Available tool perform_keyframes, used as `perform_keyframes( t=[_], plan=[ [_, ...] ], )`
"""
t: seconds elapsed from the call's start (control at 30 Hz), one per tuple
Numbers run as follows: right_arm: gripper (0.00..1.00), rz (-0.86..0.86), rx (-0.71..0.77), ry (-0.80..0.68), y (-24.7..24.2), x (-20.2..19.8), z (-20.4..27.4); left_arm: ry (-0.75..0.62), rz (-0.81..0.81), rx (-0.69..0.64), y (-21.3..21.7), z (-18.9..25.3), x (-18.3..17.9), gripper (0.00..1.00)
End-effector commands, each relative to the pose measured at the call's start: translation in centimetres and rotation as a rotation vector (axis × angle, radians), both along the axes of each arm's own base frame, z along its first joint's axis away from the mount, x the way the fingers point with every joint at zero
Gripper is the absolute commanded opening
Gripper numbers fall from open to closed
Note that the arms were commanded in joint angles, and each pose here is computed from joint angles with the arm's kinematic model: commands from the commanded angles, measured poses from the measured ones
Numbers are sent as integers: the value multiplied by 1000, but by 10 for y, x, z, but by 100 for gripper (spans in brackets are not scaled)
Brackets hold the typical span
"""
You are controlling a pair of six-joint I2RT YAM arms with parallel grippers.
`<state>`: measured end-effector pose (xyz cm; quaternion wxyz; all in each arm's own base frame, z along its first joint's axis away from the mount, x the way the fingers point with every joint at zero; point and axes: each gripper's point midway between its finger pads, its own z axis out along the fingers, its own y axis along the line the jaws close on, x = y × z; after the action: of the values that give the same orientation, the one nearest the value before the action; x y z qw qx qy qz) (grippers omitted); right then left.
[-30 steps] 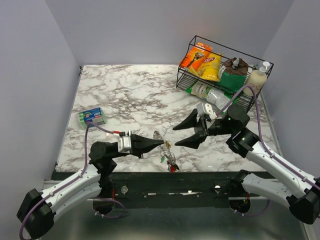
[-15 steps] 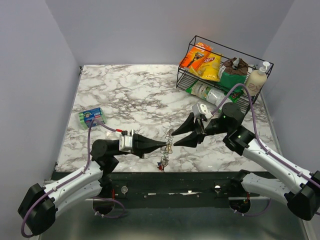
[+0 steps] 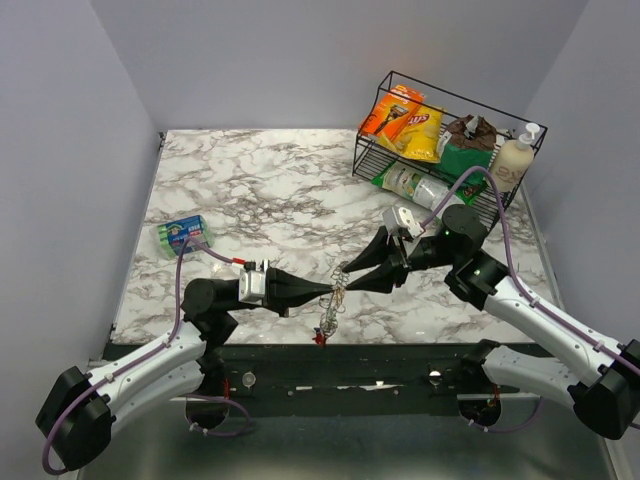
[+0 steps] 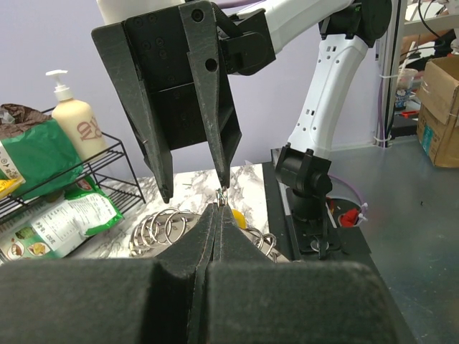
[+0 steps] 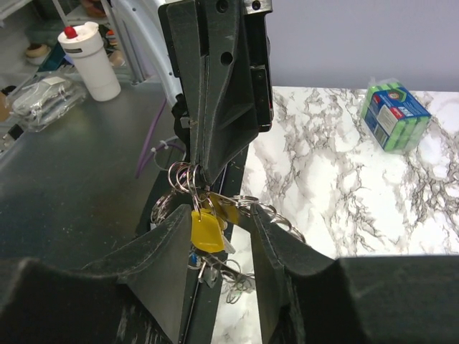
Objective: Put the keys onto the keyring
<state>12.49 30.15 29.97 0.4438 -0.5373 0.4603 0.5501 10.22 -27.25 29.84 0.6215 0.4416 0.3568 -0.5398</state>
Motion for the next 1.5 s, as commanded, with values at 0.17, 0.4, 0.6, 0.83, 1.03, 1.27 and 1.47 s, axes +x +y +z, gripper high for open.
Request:
perform_keyframes(
  t=[0.17, 0.4, 0.6, 0.83, 1.03, 1.27, 1.47],
  plan=[
    [41, 25, 0, 3, 0, -2, -2, -82, -4, -56, 4, 28, -6, 0],
    [40, 59, -4, 13, 0, -7, -3, -83, 3, -54, 3, 28, -4, 0],
    [39, 82, -6, 25, -1, -10, -5, -81, 4, -51, 3, 27, -4, 0],
    [35, 103, -5, 37, 0, -12, -5, -82, 4, -52, 3, 27, -4, 0],
    [33, 109, -7, 52, 2, -11, -6, -80, 3, -52, 3, 28, -4, 0],
    [16, 125, -16, 69, 3, -12, -8, -80, 2, -51, 3, 28, -4, 0],
    [8, 129, -20, 73, 3, -12, -10, -82, 1, -50, 2, 28, -4, 0]
  ],
)
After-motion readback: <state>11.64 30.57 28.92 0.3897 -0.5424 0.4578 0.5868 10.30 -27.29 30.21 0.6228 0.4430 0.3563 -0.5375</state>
